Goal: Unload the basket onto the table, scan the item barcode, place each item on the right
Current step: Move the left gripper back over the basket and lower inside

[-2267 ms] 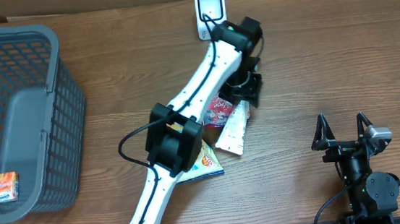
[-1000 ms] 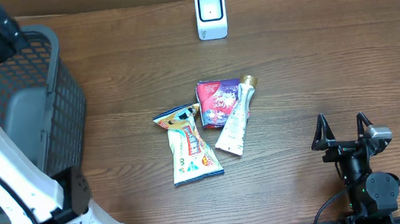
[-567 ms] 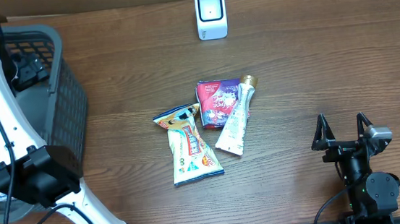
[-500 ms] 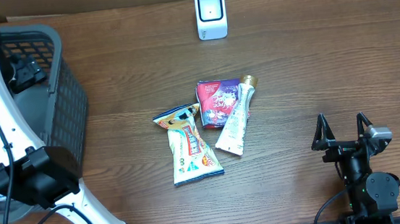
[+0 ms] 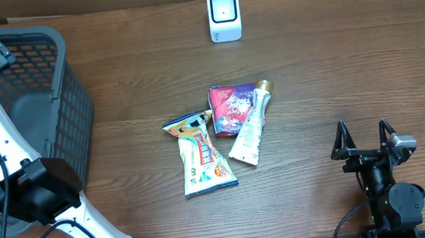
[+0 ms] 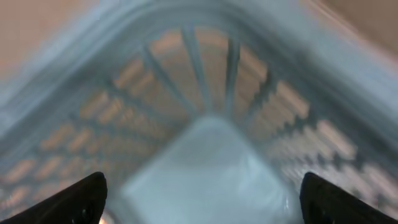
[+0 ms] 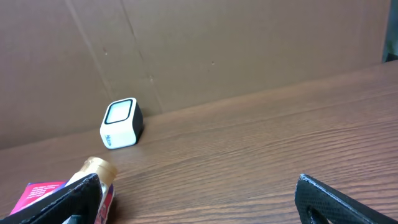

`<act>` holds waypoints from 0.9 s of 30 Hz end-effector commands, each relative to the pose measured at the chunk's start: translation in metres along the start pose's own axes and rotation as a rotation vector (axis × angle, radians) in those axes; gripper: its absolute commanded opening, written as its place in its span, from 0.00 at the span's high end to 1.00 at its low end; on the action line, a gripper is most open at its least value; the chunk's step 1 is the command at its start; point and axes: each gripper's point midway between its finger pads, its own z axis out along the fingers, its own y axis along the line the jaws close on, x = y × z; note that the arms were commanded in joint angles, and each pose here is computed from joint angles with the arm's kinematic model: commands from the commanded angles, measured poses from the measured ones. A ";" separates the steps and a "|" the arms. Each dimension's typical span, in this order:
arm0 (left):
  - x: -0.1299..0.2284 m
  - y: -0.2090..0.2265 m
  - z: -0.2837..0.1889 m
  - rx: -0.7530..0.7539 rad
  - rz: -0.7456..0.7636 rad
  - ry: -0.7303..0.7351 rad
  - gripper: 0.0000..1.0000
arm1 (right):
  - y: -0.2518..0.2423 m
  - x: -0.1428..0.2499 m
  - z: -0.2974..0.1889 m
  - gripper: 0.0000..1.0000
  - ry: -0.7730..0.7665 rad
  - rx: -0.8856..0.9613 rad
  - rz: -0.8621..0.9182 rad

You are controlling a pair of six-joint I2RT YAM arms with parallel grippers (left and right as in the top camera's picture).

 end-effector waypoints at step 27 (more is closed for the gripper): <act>-0.062 0.089 -0.125 -0.048 -0.191 -0.368 0.00 | -0.001 0.001 0.000 0.00 -0.007 0.000 -0.001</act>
